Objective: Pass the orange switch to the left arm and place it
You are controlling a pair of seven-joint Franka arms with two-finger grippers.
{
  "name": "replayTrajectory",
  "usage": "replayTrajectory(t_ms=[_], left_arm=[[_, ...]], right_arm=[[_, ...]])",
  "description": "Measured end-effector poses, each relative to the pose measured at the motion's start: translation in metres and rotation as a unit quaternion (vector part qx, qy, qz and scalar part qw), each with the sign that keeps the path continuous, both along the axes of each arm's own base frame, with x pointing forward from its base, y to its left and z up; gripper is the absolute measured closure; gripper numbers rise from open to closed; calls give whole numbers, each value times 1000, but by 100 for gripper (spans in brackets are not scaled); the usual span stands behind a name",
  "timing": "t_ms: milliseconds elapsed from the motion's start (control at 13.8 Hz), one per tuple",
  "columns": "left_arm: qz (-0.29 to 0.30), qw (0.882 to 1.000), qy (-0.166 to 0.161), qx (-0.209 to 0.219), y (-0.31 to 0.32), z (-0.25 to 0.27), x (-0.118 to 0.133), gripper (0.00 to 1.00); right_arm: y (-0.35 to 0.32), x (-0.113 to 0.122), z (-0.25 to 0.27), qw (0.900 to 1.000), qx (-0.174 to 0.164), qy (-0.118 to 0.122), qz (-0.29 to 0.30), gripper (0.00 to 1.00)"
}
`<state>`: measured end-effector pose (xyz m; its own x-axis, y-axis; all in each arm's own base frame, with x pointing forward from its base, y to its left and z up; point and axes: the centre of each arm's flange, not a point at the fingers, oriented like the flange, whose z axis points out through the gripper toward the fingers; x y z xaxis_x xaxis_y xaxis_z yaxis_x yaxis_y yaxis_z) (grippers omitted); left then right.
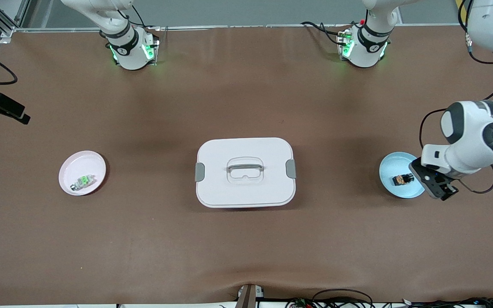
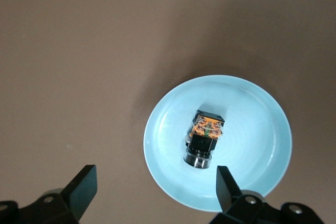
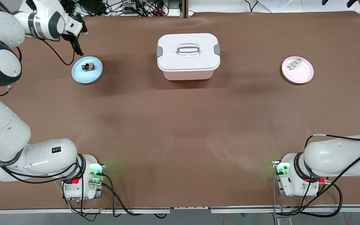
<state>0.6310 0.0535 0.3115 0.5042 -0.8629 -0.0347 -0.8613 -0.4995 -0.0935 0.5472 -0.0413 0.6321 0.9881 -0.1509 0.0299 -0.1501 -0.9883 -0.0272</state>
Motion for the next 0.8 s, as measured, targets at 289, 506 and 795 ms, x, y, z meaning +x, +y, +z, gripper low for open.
replayTrajectory(t_ms=[289,506,795], left_arm=[[136,990,12,-41,-3,37,4,0],[208,977,14,-50,-5,58,1,0],[324,944,8,-53,-19,106,0,0]], right_arm=[[1,-15,4,1000,-2,-23,-1,0],[2,-24,4,1000,-2,-29,-1,0],[-1,-25,4,1000,-2,-30,-4,0]])
